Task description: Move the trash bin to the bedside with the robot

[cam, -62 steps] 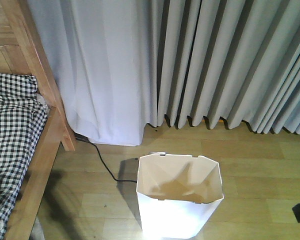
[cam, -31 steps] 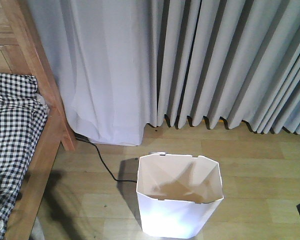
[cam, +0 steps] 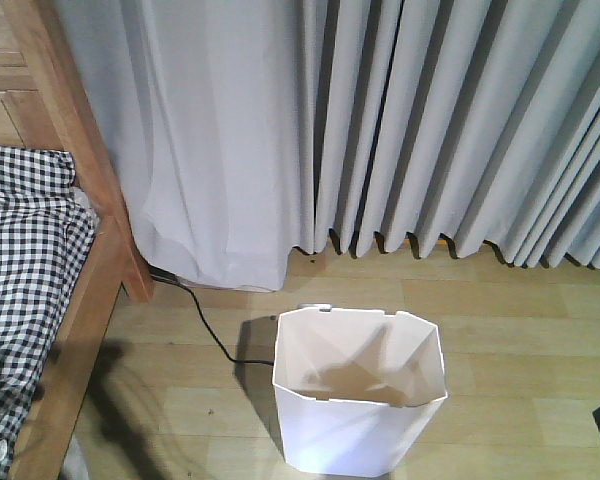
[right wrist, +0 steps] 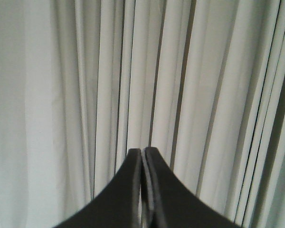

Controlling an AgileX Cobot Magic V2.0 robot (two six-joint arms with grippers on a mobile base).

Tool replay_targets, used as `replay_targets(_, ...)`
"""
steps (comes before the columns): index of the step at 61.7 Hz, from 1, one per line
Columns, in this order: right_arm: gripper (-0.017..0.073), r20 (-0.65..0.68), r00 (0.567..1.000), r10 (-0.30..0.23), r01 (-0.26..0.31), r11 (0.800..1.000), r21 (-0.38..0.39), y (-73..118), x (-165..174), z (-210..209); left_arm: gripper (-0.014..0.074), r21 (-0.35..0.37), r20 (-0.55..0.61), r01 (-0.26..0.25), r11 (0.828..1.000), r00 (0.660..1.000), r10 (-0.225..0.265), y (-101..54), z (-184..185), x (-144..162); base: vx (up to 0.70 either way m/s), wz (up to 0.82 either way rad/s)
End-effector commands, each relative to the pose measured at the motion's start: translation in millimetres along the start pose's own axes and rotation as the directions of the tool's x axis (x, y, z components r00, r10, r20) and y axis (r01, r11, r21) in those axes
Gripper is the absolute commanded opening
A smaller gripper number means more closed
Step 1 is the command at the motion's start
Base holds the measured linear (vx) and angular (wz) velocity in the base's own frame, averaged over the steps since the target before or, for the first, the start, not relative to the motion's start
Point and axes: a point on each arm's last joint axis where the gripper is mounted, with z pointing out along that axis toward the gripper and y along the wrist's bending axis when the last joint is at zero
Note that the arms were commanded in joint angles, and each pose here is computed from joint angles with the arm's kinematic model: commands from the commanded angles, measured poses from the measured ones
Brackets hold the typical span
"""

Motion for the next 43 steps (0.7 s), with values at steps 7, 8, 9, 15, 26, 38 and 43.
replay_targets(7, -0.0009, 0.075, 0.997, -0.008, 0.007, 1.0, 0.01, -0.5, -4.7, -0.8, -0.0006, 0.004, 0.072, 0.01, 1.0, 0.997, -0.01, -0.1, -0.2, -3.0, 0.0, 0.0)
replay_targets(8, -0.0009, 0.075, 0.997, -0.008, 0.007, 1.0, 0.01, -0.5, -4.7, -0.8, -0.0006, 0.004, 0.072, 0.01, 1.0, 0.997, -0.01, -0.1, -0.2, -3.0, 0.0, 0.0)
replay_targets(9, -0.0009, 0.075, 0.997, -0.008, 0.007, 1.0, 0.01, -0.5, -4.7, -0.8, -0.0006, 0.004, 0.072, 0.01, 1.0, 0.997, -0.01, -0.1, -0.2, -3.0, 0.0, 0.0)
replay_targets(15, -0.0009, 0.075, 0.997, -0.008, 0.007, 1.0, 0.01, -0.5, -4.7, -0.8, -0.0006, 0.004, 0.072, 0.01, 1.0, 0.997, -0.01, -0.1, -0.2, -3.0, 0.0, 0.0)
replay_targets(26, -0.0009, 0.075, 0.997, -0.008, 0.007, 1.0, 0.01, -0.5, -4.7, -0.8, -0.0006, 0.004, 0.072, 0.01, 1.0, 0.997, -0.01, -0.1, -0.2, -3.0, 0.0, 0.0)
replay_targets(38, -0.0009, 0.075, 0.997, -0.009, 0.008, 1.0, 0.01, -0.5, -4.7, -0.8, -0.0006, 0.004, 0.072, 0.01, 1.0, 0.997, -0.01, -0.1, -0.2, -3.0, 0.0, 0.0)
replay_targets(43, -0.0009, 0.075, 0.997, -0.009, 0.008, 1.0, 0.01, -0.5, -4.7, -0.8, -0.0006, 0.004, 0.072, 0.01, 1.0, 0.997, -0.01, -0.1, -0.2, -3.0, 0.0, 0.0)
